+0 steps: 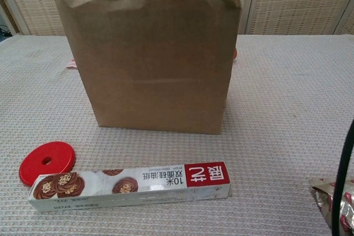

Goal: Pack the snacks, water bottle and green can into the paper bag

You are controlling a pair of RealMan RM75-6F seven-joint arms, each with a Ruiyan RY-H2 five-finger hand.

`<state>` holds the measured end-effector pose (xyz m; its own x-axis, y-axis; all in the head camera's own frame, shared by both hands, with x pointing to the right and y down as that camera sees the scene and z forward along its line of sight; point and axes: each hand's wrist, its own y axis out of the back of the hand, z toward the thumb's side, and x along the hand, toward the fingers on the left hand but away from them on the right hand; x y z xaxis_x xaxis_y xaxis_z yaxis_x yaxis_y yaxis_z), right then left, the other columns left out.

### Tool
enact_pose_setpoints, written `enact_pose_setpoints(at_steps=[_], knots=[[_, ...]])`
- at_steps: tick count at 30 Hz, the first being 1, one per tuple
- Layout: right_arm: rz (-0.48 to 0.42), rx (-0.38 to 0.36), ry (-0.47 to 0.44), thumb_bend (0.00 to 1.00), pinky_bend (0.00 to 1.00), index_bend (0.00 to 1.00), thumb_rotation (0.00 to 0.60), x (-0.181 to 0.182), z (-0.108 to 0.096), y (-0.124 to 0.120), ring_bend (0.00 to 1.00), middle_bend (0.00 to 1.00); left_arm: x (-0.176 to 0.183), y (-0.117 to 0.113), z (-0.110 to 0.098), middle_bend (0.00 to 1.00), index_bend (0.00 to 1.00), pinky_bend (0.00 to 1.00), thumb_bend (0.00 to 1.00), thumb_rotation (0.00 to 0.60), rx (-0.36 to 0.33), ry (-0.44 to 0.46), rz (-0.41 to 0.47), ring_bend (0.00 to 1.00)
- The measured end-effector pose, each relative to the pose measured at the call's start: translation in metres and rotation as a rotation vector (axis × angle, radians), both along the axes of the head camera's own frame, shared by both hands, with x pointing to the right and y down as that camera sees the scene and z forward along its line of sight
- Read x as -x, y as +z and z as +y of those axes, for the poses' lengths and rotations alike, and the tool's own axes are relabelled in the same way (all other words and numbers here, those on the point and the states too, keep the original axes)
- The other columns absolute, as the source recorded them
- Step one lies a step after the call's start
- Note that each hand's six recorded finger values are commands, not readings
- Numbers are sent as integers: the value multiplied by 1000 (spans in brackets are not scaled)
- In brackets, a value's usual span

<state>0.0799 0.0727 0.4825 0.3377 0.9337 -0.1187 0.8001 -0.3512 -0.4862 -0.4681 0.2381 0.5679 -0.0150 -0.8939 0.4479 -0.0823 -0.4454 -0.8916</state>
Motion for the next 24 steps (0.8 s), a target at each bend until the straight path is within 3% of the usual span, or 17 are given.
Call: enact_pose_setpoints(at_steps=[9,13,15,18,19,21,24], knots=[[93,73,-19,311,672,785,600,-11,8,27,671,692,0,0,0,0,52,0,445,600,-1,0,-1,0],[137,126,-33,311,614,659,600,-14,10,39,580,668,0,0,0,0,52,0,445,600,-1,0,-1,0],[158,159,-46,312,538,536,600,-15,12,45,486,589,0,0,0,0,52,0,445,600,-1,0,-2,0],[180,196,-70,302,275,127,600,-14,15,50,170,268,0,0,0,0,53,0,445,600,-1,-1,-2,0],[187,209,-80,284,207,38,600,-14,16,52,89,182,0,0,0,0,53,0,445,600,-1,-1,-2,0],[206,250,-106,245,149,0,600,-13,19,56,17,95,0,0,0,0,52,0,445,600,0,-1,-1,0],[230,293,-133,202,134,0,600,-15,18,58,0,61,0,0,0,0,53,0,445,600,0,-1,-1,0]])
